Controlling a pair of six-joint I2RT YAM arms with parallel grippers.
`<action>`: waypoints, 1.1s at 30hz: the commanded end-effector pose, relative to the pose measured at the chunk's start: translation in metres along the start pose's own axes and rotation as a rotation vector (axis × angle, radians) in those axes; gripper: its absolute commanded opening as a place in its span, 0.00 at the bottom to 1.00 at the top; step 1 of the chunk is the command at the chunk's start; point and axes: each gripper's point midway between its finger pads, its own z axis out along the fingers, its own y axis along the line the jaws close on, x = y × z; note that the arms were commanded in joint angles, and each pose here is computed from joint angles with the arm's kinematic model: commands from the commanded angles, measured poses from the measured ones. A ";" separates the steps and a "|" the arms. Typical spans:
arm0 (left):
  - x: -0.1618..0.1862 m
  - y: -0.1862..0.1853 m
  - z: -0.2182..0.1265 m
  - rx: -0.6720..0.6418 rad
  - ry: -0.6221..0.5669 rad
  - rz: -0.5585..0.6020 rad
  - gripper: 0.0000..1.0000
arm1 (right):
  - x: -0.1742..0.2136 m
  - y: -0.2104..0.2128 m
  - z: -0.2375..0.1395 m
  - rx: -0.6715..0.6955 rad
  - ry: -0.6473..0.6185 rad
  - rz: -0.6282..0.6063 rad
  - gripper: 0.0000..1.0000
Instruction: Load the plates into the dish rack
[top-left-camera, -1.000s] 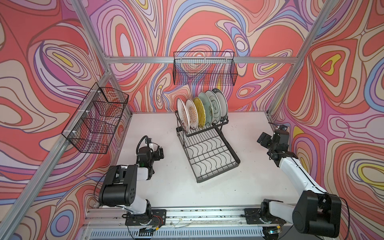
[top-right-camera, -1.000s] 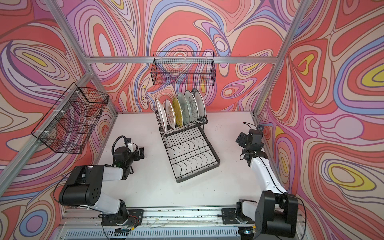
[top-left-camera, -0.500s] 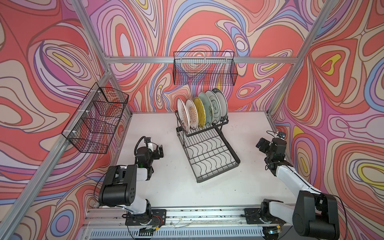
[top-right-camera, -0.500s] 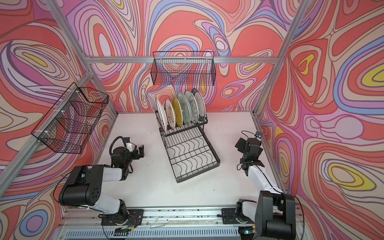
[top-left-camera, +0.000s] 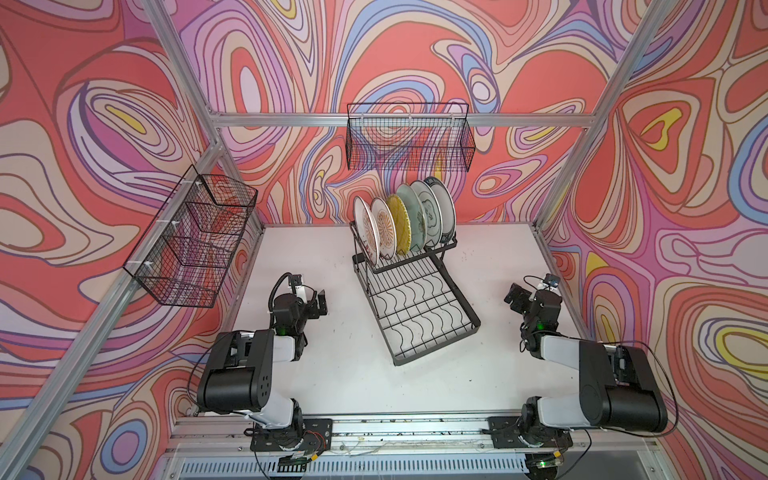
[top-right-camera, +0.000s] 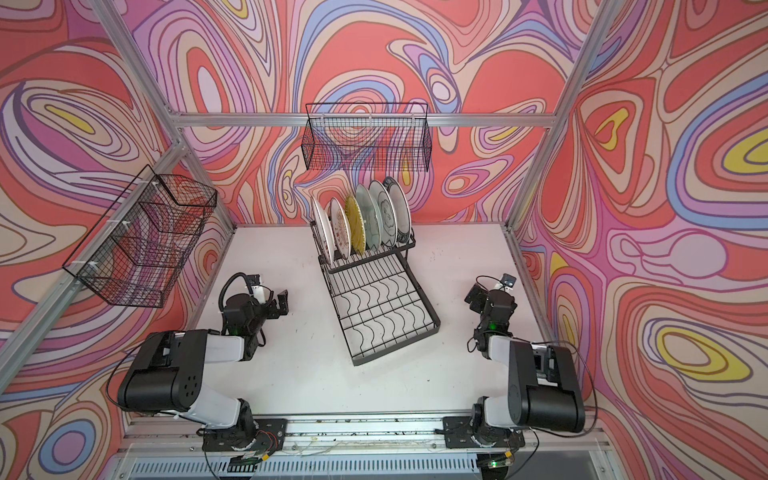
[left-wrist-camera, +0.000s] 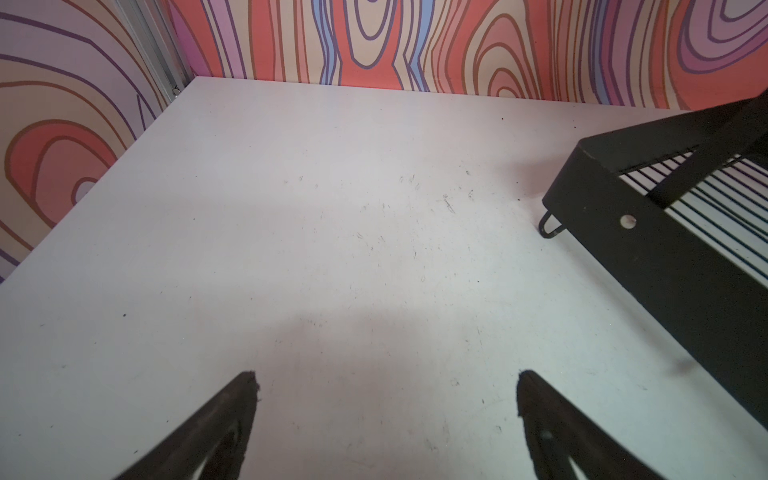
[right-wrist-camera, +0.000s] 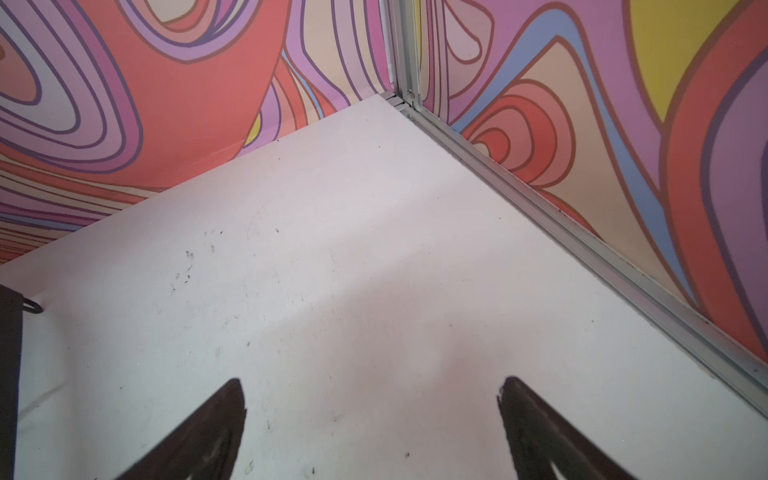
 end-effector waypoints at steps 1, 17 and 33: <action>-0.011 -0.001 0.000 -0.002 -0.040 0.011 1.00 | -0.024 0.006 0.002 -0.035 -0.115 -0.010 0.98; -0.010 -0.001 0.000 -0.003 -0.040 0.010 1.00 | 0.002 0.075 0.014 -0.347 -0.074 -0.191 0.98; -0.011 0.000 0.001 -0.005 -0.040 0.012 1.00 | 0.021 0.093 0.026 -0.367 -0.031 -0.271 0.98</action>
